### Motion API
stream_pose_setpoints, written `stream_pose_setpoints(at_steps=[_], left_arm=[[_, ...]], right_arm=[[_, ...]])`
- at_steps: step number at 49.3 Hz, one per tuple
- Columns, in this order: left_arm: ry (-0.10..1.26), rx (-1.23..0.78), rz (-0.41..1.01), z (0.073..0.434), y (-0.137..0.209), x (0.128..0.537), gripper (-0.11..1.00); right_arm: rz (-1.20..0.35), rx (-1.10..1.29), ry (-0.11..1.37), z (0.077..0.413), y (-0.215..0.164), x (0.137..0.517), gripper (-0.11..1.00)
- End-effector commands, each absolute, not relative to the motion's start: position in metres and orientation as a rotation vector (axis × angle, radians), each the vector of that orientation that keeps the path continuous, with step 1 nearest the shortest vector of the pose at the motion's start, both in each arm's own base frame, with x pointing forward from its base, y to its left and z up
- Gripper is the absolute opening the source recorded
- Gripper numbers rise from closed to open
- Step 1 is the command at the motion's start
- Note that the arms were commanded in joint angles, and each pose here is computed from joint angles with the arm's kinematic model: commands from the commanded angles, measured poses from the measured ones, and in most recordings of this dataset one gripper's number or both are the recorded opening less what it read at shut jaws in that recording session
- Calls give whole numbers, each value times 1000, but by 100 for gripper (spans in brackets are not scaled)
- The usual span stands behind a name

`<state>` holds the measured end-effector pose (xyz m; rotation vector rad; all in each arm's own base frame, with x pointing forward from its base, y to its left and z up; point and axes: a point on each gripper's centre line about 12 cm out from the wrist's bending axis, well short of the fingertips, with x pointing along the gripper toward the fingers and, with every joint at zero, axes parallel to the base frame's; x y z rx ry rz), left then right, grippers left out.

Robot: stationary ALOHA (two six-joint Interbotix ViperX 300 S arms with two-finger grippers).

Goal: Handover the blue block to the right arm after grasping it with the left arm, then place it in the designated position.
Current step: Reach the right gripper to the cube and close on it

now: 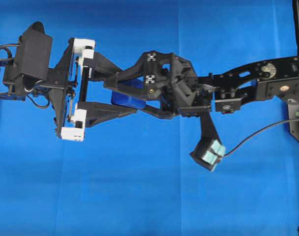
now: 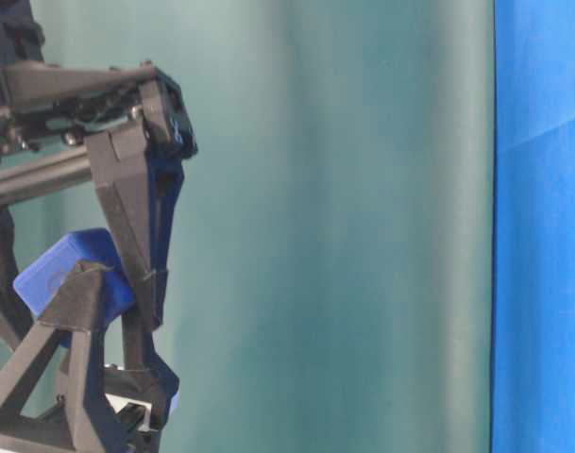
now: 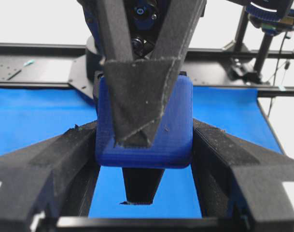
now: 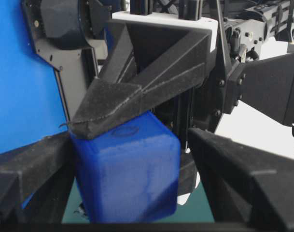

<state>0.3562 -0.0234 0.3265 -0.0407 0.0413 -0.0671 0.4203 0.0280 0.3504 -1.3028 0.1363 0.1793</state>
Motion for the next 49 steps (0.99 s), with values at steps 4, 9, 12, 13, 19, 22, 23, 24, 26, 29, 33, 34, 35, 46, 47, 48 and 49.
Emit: stream_pose_setpoints(at_steps=[4,9,12,13,19,22,23,24,26,29,33,34,35,46,47,48,49], left_arm=[[14,-45,-72,335,-25,354,49],[14,-45,-70,335,-24,354,49],[15,-44,-72,335,-25,354,49],[17,-44,-70,334,-24,354,49],[17,-46,-73,335,-25,352,49],[19,-49,-73,334,-25,352,49],[17,-50,-73,334,-25,352,49],[19,-52,-73,334,-25,352,49],[19,-57,-73,334,-25,352,49],[19,-64,-73,334,-25,352,49],[19,-66,-73,334,-25,352,49],[21,-66,-73,333,-25,352,49],[19,-66,-73,334,-25,352,49],[21,-64,-73,333,-25,351,49],[21,-64,-73,333,-25,351,49],[21,-64,-73,333,-25,351,49],[21,-64,-73,333,-25,351,49]], right_arm=[[151,-1302,91,370,28,419,92],[150,-1299,93,370,28,418,91],[148,-1298,95,370,27,418,91],[149,-1298,94,370,28,418,91],[147,-1298,86,373,28,416,91],[143,-1298,85,374,28,415,88],[144,-1299,82,375,28,415,87],[143,-1299,81,376,28,414,85],[141,-1299,82,376,28,413,79],[146,-1301,84,374,29,410,65],[145,-1298,79,375,29,404,47],[144,-1298,78,376,29,403,47],[142,-1298,75,377,28,402,47],[136,-1290,73,379,28,398,47],[136,-1287,73,379,28,398,47],[136,-1289,73,379,28,398,46],[136,-1287,73,379,28,398,45]])
